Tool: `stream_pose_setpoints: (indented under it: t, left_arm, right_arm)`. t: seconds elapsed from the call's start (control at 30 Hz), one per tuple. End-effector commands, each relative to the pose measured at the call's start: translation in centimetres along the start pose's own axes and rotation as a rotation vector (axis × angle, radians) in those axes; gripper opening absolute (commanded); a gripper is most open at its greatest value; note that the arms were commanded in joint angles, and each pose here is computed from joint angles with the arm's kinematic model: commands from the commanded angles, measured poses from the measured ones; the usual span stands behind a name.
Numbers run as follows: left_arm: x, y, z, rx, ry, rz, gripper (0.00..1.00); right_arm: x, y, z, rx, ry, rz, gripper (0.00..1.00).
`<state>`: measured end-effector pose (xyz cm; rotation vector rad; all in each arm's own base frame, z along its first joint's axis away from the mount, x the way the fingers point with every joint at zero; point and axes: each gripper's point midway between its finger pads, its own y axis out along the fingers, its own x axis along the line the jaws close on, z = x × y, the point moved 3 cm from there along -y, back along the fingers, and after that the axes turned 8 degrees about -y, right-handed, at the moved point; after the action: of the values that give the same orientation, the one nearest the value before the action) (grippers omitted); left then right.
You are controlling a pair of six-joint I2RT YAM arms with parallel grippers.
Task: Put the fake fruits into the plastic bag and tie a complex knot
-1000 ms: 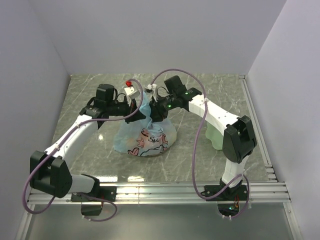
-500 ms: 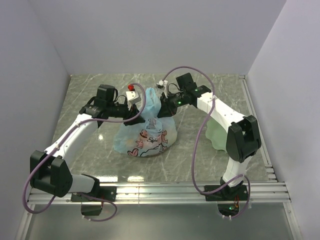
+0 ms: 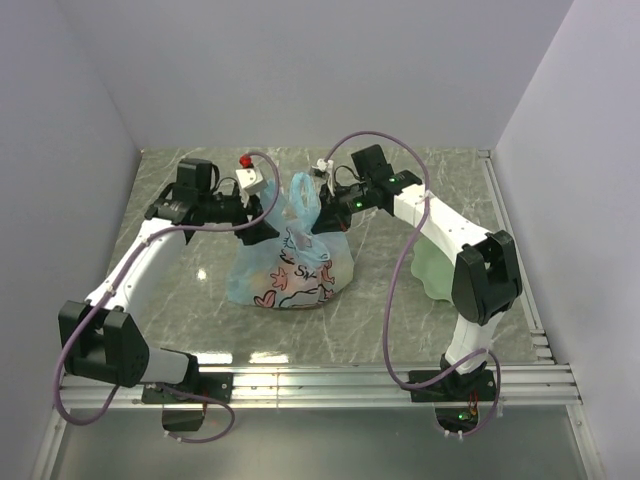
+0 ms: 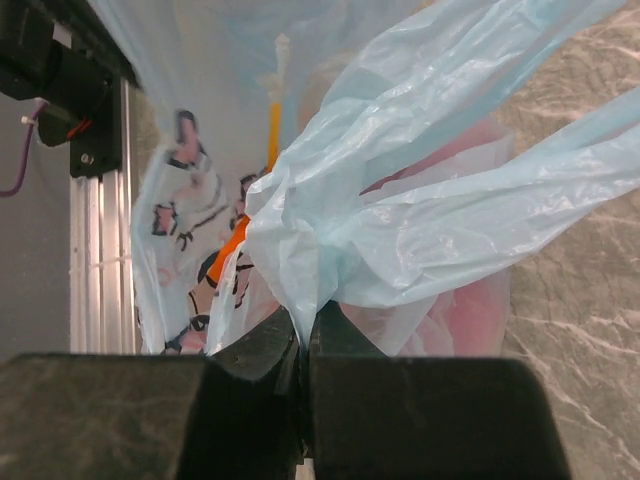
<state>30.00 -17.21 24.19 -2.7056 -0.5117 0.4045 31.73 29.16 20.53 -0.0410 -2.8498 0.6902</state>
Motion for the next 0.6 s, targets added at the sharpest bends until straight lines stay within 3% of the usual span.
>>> stream_pose_setpoints:
  t: [0.0,0.13,0.33,0.47,0.57]
  left_arm:
    - [0.4,-1.1,-1.4,-0.036,0.04,0.021,0.73]
    - [0.9,-2.2,-0.5,-0.036,-0.022,-0.018,0.74]
    - [1.9,-1.7,1.2,-0.037,-0.1,-0.061,0.87]
    - [2.6,-0.9,1.6,-0.039,-0.116,-0.004,0.88]
    - [2.3,-0.4,0.3,-0.083,-0.094,0.088,0.65]
  right_arm:
    - [0.1,-0.5,-2.5,-0.028,-0.076,0.003,0.0]
    - [-0.6,-0.4,-2.4,-0.014,-0.059,0.048,0.0]
    - [-0.8,-0.5,-2.5,-0.026,-0.051,0.078,0.0]
    - [-0.7,-0.4,-2.2,-0.019,-0.051,0.065,0.0]
    - [-0.4,0.0,-1.9,0.002,-0.071,0.046,0.0]
